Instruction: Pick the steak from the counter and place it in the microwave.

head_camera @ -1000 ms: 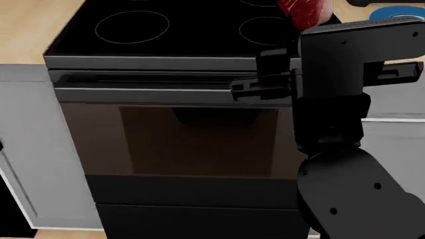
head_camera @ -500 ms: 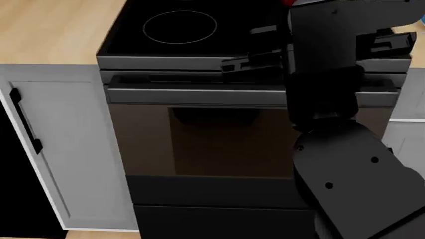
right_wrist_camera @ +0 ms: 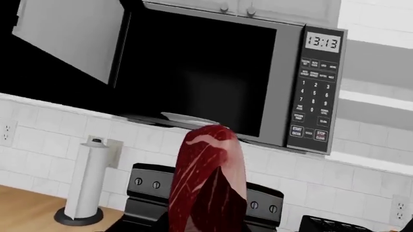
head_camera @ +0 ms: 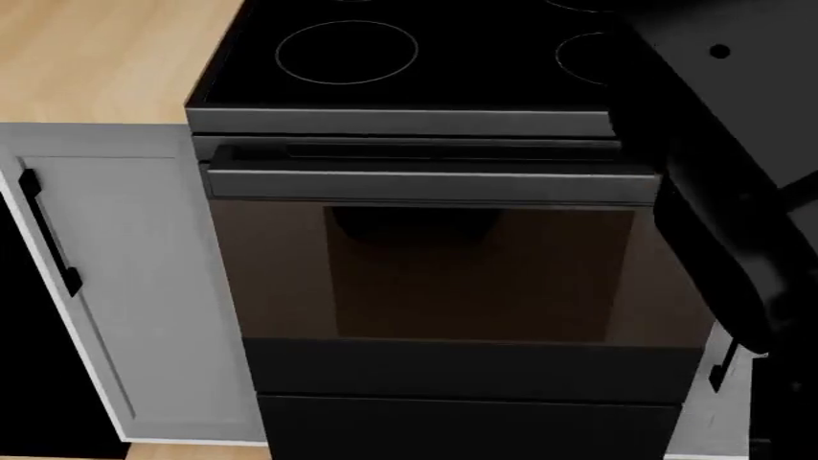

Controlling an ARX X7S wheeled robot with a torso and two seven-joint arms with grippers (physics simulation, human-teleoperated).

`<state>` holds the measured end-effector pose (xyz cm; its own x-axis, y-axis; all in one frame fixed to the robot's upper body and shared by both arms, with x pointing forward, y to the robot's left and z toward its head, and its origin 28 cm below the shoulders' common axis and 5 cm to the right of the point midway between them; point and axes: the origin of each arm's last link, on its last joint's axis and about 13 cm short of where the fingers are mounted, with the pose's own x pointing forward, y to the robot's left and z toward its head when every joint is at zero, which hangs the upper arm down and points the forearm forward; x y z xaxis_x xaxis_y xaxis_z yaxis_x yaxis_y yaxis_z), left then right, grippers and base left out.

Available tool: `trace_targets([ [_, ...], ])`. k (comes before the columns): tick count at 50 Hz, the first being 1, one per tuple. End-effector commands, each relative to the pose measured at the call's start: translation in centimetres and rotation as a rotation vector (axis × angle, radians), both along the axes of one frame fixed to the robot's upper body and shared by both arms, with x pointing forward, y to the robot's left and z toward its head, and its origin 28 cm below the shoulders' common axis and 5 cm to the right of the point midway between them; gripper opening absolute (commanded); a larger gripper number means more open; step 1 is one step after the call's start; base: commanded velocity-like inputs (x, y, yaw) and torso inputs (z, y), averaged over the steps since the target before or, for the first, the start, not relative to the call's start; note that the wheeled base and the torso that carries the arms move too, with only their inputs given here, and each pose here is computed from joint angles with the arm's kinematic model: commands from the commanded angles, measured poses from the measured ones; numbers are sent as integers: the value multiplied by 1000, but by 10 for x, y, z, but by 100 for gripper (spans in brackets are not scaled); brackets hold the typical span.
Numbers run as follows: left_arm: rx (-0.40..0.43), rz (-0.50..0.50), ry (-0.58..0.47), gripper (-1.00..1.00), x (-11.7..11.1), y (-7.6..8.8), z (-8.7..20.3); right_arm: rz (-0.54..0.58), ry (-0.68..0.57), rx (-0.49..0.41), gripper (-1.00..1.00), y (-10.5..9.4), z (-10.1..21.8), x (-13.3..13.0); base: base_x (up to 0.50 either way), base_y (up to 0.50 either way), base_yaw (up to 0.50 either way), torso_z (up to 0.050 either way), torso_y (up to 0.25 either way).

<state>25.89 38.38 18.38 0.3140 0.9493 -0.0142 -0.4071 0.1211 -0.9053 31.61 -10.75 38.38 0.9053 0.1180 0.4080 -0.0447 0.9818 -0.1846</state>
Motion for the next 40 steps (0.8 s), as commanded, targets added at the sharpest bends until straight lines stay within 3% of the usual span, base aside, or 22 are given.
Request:
trace_targets([
  [1,13,1,20,100,2,0,0,55,-22,17,-100,-1,62,-8,0,0,0,0,0],
  [19,18,-1,36,100,4,0,1,158,1,54,-100,2,157,5,0,0,0,0,1],
  [23,19,-1,40,100,4,-1,1,257,30,143,-100,1,174,4,0,0,0,0,0],
  [27,19,-2,42,100,4,0,1,255,8,229,-100,-4,182,2,0,0,0,0,0],
  [31,20,-2,46,100,5,0,0,259,25,421,-100,-15,180,2,0,0,0,0,0],
  [32,19,-3,46,100,5,0,0,198,1,458,-100,-19,181,3,0,0,0,0,0],
  [33,20,-2,46,100,5,0,0,239,12,530,-100,-23,180,2,0,0,0,0,0],
  [40,23,-1,51,100,5,0,0,128,-26,493,-100,-26,181,4,0,0,0,0,0],
])
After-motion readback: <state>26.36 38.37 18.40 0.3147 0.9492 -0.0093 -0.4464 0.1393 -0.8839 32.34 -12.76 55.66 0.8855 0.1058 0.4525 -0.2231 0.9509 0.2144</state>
